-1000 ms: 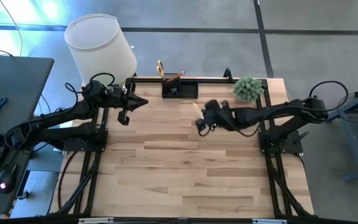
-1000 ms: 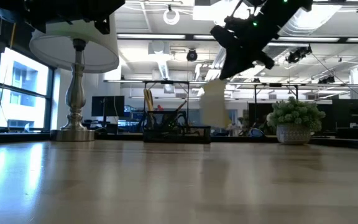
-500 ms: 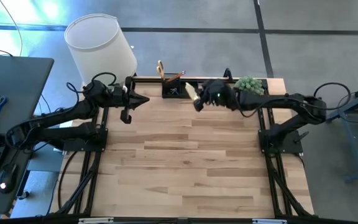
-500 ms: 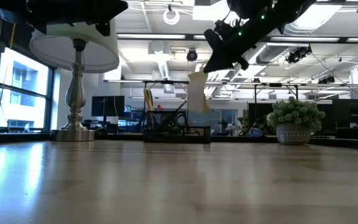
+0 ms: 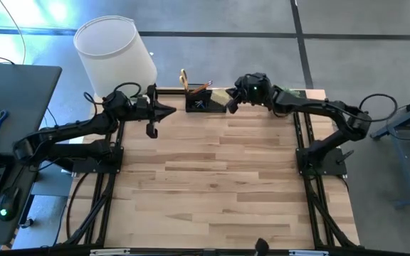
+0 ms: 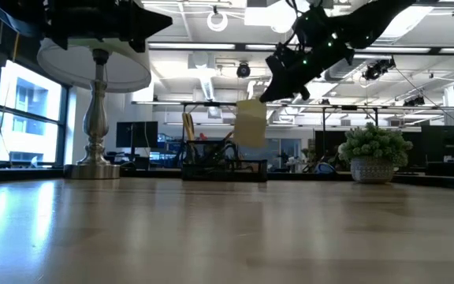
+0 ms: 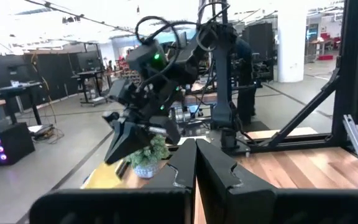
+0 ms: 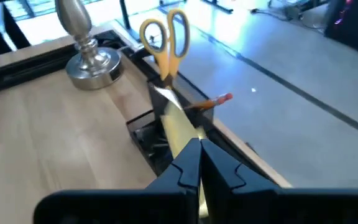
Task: Pick and place office supplies into organizer
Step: Put the yellow sticky notes into the black desk organizer
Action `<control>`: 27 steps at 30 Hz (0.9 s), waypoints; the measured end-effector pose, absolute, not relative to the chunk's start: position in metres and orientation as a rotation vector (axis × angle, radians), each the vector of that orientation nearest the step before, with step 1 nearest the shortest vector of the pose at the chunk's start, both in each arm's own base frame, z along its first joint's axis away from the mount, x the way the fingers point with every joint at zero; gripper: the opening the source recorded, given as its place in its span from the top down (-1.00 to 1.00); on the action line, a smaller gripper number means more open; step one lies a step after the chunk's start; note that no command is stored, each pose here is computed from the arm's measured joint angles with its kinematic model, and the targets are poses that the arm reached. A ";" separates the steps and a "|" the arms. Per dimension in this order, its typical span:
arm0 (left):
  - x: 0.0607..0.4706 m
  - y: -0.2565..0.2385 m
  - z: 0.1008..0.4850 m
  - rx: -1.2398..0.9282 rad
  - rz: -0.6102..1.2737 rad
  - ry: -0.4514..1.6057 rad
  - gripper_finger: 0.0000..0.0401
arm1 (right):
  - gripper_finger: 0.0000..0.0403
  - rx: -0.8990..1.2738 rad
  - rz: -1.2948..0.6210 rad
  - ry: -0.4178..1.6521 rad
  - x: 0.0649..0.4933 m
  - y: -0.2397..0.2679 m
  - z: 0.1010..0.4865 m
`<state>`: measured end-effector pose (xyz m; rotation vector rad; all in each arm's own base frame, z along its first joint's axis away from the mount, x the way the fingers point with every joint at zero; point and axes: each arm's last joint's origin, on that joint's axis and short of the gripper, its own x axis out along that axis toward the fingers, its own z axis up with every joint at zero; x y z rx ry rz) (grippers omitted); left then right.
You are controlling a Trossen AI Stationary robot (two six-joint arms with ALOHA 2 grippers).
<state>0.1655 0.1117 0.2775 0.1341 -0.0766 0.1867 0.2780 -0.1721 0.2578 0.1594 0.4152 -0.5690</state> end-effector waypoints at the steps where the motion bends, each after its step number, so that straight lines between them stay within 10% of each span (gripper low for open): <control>1: 0.166 0.112 0.278 0.138 0.188 -0.080 1.00 | 1.00 0.165 -0.558 0.412 0.278 -0.175 0.256; 27: 0.166 0.114 0.277 0.206 0.237 -0.070 1.00 | 1.00 0.126 -0.440 0.457 0.288 -0.218 0.204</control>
